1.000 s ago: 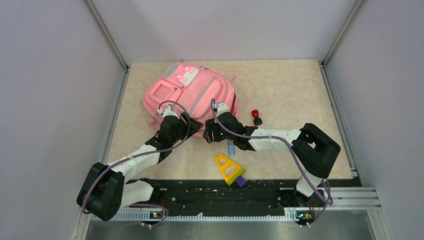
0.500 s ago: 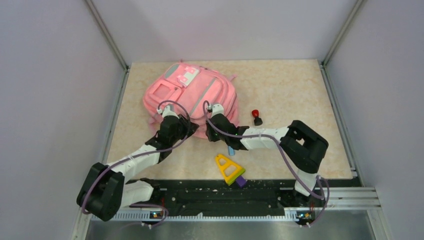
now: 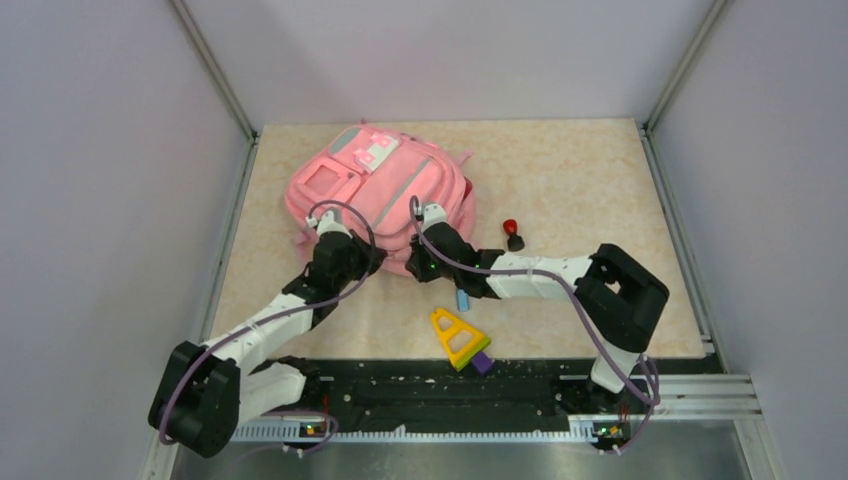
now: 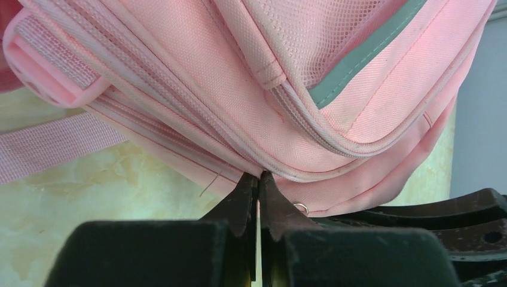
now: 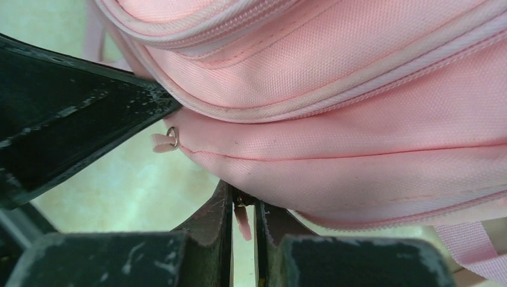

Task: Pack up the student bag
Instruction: Zip the student bag at the center of the board.

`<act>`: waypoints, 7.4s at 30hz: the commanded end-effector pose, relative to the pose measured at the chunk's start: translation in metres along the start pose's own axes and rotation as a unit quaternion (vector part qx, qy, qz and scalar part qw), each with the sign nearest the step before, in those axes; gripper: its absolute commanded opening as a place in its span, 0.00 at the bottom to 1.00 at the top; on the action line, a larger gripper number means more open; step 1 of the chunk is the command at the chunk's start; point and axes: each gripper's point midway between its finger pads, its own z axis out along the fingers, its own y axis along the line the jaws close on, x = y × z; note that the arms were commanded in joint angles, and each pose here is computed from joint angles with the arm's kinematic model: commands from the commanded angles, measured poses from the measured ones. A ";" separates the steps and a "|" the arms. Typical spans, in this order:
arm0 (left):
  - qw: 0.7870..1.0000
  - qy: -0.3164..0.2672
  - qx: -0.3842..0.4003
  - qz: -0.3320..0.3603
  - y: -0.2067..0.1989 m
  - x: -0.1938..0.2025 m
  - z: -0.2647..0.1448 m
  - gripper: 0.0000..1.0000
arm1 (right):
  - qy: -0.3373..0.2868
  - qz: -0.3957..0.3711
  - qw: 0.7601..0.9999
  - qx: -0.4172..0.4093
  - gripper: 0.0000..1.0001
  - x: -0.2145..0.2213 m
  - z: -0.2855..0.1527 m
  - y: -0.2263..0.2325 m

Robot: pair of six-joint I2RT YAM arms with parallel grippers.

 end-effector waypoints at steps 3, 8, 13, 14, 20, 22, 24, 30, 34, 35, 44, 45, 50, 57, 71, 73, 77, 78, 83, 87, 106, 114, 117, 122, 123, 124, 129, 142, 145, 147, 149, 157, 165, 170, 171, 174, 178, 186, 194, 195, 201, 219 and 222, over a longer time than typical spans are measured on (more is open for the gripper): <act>0.992 -0.097 -0.077 0.024 0.035 -0.060 -0.012 0.00 | 0.026 0.047 0.996 -0.077 0.00 -0.015 -0.041 0.009; 0.989 -0.114 -0.089 0.020 0.048 -0.072 -0.022 0.00 | 0.043 0.065 0.991 -0.107 0.06 -0.011 -0.048 -0.003; 0.990 -0.116 -0.080 0.023 0.047 -0.075 -0.026 0.00 | 0.063 0.064 0.988 -0.125 0.10 -0.004 -0.040 -0.006; 0.990 -0.114 -0.079 0.023 0.047 -0.074 -0.026 0.00 | 0.066 0.058 0.987 -0.135 0.14 -0.002 -0.040 -0.003; 0.994 -0.091 -0.053 0.016 0.039 -0.065 -0.023 0.00 | 0.050 0.014 0.975 -0.214 0.45 -0.006 -0.056 0.026; 0.994 -0.095 -0.049 0.009 0.039 -0.065 -0.023 0.00 | 0.030 -0.016 0.977 -0.211 0.50 -0.009 -0.063 0.032; 0.994 -0.098 -0.042 0.005 0.037 -0.064 -0.022 0.00 | 0.011 -0.042 0.978 -0.205 0.53 -0.013 -0.068 0.038; 0.995 -0.091 -0.031 -0.003 0.032 -0.063 -0.019 0.00 | -0.007 -0.039 0.984 -0.176 0.54 -0.016 -0.058 0.050; 0.995 -0.096 -0.021 -0.008 0.027 -0.066 -0.021 0.00 | -0.034 -0.001 0.986 -0.164 0.51 -0.016 -0.044 0.069; 0.995 -0.097 -0.017 -0.010 0.025 -0.067 -0.022 0.00 | -0.042 0.007 0.986 -0.160 0.50 -0.017 -0.041 0.074; 0.996 -0.090 0.003 -0.019 0.017 -0.063 -0.028 0.00 | -0.064 0.022 0.992 -0.102 0.45 -0.022 0.004 0.084; 0.996 -0.089 0.003 -0.018 0.018 -0.062 -0.028 0.00 | -0.061 0.019 0.994 -0.088 0.44 -0.021 0.010 0.081; 0.996 -0.087 0.009 -0.019 0.015 -0.062 -0.029 0.00 | -0.051 0.009 0.998 -0.034 0.43 -0.012 0.028 0.064; 0.996 -0.086 0.010 -0.020 0.015 -0.061 -0.031 0.00 | -0.063 -0.006 0.998 0.008 0.32 -0.016 0.045 0.053; 0.994 -0.108 -0.026 0.005 0.028 -0.070 -0.037 0.00 | -0.074 -0.014 0.997 -0.007 0.00 -0.029 0.024 0.055; 0.993 -0.112 -0.042 0.008 0.034 -0.073 -0.037 0.00 | -0.063 -0.010 0.998 -0.026 0.00 -0.030 0.014 0.059; 0.990 -0.122 -0.073 0.006 0.047 -0.080 -0.040 0.00 | -0.038 0.000 0.997 -0.068 0.00 -0.037 -0.011 0.063; 0.989 -0.126 -0.076 0.005 0.049 -0.084 -0.041 0.00 | -0.030 0.000 0.997 -0.071 0.00 -0.037 -0.016 0.061; 0.986 -0.137 -0.096 0.001 0.058 -0.097 -0.046 0.00 | 0.015 0.000 0.996 -0.084 0.00 -0.025 -0.030 0.043; 0.983 -0.147 -0.108 -0.005 0.065 -0.107 -0.052 0.00 | 0.039 0.011 0.997 -0.072 0.00 -0.010 -0.033 0.015; 0.952 -0.224 -0.206 0.030 0.099 -0.160 -0.118 0.00 | 0.028 0.026 0.997 -0.069 0.00 -0.053 0.003 -0.101; 0.954 -0.201 -0.157 0.154 0.041 -0.166 -0.131 0.63 | 0.035 0.013 0.992 -0.124 0.00 -0.058 -0.003 -0.085; 0.945 -0.182 -0.131 0.239 0.005 -0.154 -0.126 0.65 | 0.032 0.018 0.989 -0.142 0.00 -0.060 -0.005 -0.077; 0.926 -0.110 0.029 0.360 -0.072 -0.100 -0.101 0.66 | 0.027 0.026 0.986 -0.164 0.00 -0.063 -0.012 -0.068; 0.920 -0.089 0.067 0.375 -0.085 -0.084 -0.095 0.66 | 0.026 0.025 0.986 -0.165 0.00 -0.064 -0.014 -0.068; 0.913 -0.066 0.097 0.390 -0.095 -0.067 -0.089 0.66 | 0.026 0.025 0.985 -0.167 0.00 -0.064 -0.015 -0.067; 0.864 0.023 0.134 0.484 -0.111 0.009 -0.060 0.65 | 0.024 0.018 0.986 -0.165 0.00 -0.067 -0.021 -0.067; 0.833 0.079 0.071 0.543 -0.086 0.053 -0.025 0.52 | 0.020 0.026 0.983 -0.180 0.00 -0.068 -0.022 -0.063; 0.841 0.094 0.063 0.529 -0.082 0.062 -0.018 0.48 | 0.022 0.029 0.983 -0.181 0.00 -0.067 -0.021 -0.064; 0.841 0.104 0.052 0.528 -0.078 0.067 -0.014 0.48 | 0.023 0.031 0.983 -0.181 0.00 -0.067 -0.021 -0.065; 0.842 0.107 0.034 0.528 -0.071 0.068 -0.009 0.47 | 0.024 0.031 0.983 -0.181 0.00 -0.066 -0.021 -0.066; 0.836 0.104 -0.039 0.538 -0.042 0.067 0.007 0.48 | 0.023 0.036 0.982 -0.184 0.00 -0.067 -0.020 -0.066; 0.853 0.091 -0.052 0.512 -0.032 0.067 0.003 0.00 | 0.018 0.036 0.986 -0.164 0.00 -0.070 -0.016 -0.074; 0.884 0.057 -0.093 0.454 -0.016 0.050 -0.019 0.00 | 0.004 0.025 0.993 -0.119 0.00 -0.082 -0.013 -0.089; 0.891 0.051 -0.105 0.438 -0.012 0.047 -0.025 0.00 | 0.003 0.025 0.993 -0.112 0.00 -0.085 -0.011 -0.092; 0.910 0.043 -0.138 0.389 0.004 0.040 -0.044 0.00 | -0.002 0.029 0.995 -0.096 0.00 -0.094 -0.005 -0.101; 0.936 0.041 -0.152 0.314 0.017 0.040 -0.066 0.00 | -0.010 0.025 0.996 -0.089 0.00 -0.107 0.007 -0.109; 0.961 0.002 -0.176 0.212 0.040 0.022 -0.108 0.00 | -0.005 0.040 0.995 -0.091 0.00 -0.118 0.031 -0.129; 0.974 -0.036 -0.144 0.171 0.041 0.001 -0.137 0.00 | 0.000 0.030 0.996 -0.087 0.00 -0.123 0.056 -0.148; 0.975 -0.037 -0.143 0.168 0.042 0.000 -0.140 0.00 | -0.001 0.028 0.996 -0.087 0.00 -0.125 0.060 -0.150; 0.976 -0.037 -0.135 0.168 0.042 -0.004 -0.150 0.00 | 0.001 0.000 0.995 -0.103 0.00 -0.131 0.074 -0.153; 0.971 0.025 -0.018 0.236 -0.053 -0.013 -0.126 0.78 | -0.056 -0.095 0.984 -0.136 0.59 -0.158 -0.013 -0.130; 0.977 0.024 -0.008 0.213 -0.058 -0.032 -0.111 0.79 | -0.066 -0.110 0.978 -0.162 0.60 -0.166 -0.021 -0.118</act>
